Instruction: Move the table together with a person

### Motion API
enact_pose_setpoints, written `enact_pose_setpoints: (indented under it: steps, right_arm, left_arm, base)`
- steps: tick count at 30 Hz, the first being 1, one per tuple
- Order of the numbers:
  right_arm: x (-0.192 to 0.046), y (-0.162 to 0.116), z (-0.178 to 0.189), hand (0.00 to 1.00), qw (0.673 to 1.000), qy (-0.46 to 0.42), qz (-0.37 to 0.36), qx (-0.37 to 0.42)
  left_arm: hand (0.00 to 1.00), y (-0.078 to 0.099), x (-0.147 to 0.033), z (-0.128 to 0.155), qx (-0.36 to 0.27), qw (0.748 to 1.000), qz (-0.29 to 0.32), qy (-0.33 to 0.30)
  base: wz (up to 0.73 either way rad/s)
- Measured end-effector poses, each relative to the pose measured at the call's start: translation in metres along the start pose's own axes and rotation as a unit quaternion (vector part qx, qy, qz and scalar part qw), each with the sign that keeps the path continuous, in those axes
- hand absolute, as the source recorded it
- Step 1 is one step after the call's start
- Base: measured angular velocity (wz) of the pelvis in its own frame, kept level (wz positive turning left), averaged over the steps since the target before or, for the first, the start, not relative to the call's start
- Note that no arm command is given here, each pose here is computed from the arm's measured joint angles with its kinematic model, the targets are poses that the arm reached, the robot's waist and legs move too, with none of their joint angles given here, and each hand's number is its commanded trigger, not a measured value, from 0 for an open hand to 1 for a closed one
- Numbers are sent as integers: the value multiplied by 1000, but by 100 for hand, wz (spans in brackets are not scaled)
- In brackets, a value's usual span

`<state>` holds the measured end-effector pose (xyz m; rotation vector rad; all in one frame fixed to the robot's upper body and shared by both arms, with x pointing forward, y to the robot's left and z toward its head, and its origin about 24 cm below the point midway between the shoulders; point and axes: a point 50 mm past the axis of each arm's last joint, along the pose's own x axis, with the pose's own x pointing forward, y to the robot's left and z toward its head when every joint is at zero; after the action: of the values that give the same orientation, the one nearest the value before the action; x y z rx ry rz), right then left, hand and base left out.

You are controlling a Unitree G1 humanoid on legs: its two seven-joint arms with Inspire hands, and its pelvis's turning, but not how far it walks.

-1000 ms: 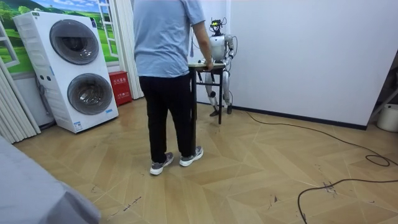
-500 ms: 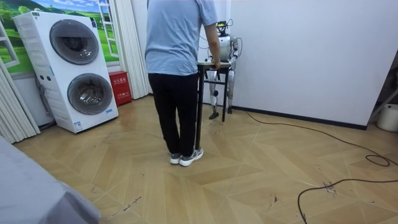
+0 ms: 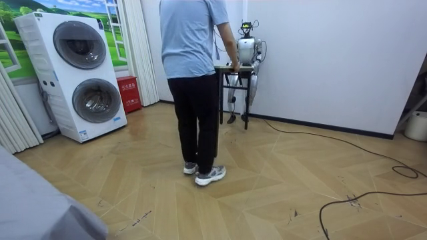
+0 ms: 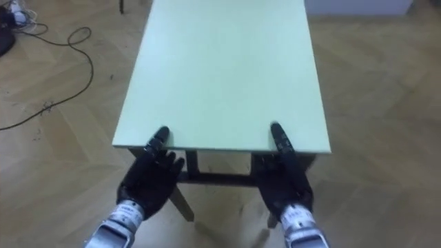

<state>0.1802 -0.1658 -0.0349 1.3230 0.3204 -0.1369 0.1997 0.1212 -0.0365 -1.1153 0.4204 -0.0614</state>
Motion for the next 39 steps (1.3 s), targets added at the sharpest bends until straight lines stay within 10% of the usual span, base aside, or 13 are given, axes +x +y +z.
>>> enact_pose_setpoints:
  steps: [18, 39]
  right_arm:
    - [13, 17, -16, 100, 998, 41, 33, -19]
    - [9, 17, -6, 100, 998, 11, 50, -43]
  left_arm:
    - [100, 10, -31, 12, -6, 999, 15, -46]
    - [100, 5, -30, -3, -21, 999, 4, -29]
  base:
    - [-10]
    - [57]
